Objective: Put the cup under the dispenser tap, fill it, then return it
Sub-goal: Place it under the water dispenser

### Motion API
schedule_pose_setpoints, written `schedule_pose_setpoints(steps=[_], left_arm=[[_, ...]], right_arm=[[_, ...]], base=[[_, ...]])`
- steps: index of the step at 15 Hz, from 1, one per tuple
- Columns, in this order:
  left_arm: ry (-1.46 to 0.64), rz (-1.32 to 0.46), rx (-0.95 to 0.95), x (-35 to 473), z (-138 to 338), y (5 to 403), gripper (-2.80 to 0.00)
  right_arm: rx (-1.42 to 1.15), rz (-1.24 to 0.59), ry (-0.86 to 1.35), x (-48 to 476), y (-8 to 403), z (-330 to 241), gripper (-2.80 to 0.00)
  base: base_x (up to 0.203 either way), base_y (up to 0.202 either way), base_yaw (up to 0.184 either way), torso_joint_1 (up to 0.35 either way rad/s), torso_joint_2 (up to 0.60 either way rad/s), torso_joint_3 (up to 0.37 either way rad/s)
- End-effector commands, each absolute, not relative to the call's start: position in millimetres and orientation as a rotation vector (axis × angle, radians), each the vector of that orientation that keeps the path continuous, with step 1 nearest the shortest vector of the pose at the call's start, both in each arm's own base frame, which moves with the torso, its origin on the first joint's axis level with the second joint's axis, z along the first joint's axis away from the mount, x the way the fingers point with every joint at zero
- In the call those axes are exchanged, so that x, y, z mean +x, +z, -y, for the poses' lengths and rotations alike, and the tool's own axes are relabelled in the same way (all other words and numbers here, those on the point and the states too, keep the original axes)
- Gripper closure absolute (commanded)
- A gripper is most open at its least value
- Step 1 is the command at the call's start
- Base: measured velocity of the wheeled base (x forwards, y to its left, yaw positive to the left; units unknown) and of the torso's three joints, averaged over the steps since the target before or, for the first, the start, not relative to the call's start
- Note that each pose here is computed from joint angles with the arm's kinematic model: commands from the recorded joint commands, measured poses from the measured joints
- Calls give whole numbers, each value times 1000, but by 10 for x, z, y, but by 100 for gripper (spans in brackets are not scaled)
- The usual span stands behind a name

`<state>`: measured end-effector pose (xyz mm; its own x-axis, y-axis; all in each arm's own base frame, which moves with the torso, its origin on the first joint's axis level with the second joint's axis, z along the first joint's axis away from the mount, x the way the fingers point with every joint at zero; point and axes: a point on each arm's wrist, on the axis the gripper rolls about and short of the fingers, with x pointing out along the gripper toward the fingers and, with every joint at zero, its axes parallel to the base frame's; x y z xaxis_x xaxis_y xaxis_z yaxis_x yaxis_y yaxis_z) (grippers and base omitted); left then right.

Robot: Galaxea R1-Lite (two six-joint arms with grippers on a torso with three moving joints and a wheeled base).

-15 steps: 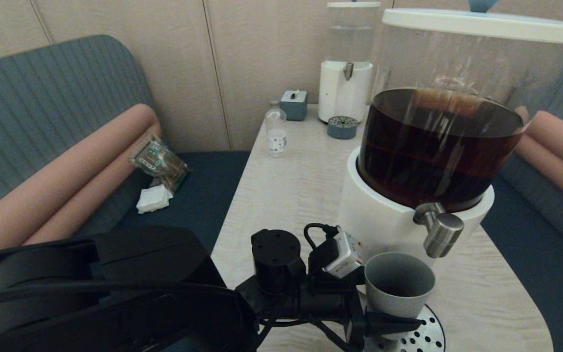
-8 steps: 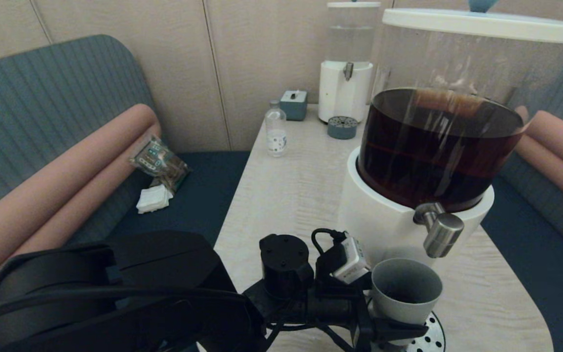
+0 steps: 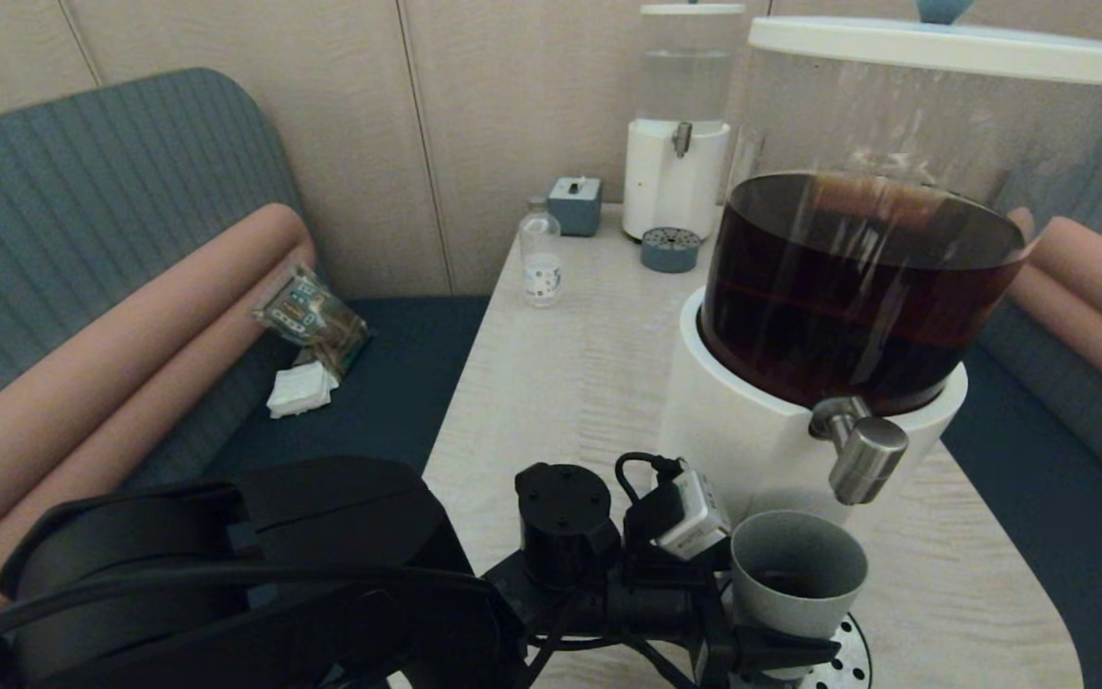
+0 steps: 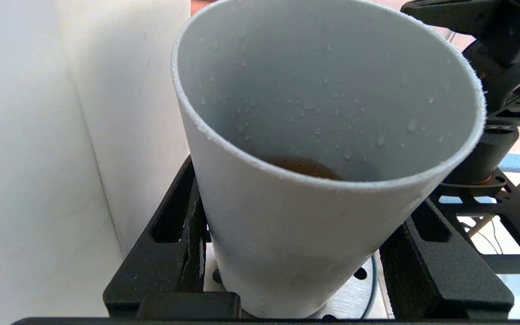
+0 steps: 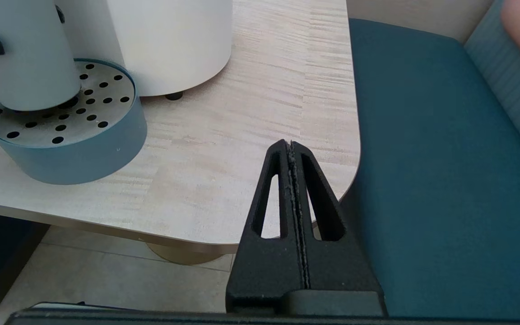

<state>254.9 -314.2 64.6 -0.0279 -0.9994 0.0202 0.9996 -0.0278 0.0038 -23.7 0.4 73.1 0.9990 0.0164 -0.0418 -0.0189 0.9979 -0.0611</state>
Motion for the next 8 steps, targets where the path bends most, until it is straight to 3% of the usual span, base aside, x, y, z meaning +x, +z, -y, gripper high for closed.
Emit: schedule_pose_setpoints(steps=[1,8], left_arm=[[-1603,24,-14,2559,3155,629,0],[-1602,25,-14,2596,3186,586,0]], right_arm=[[-63,-37,18,-240,729,-4,0],[-63,-37,18,-240,727,-4,0]], base=[[0,0,0,0,0,0],[0,0,0,0,0,0]])
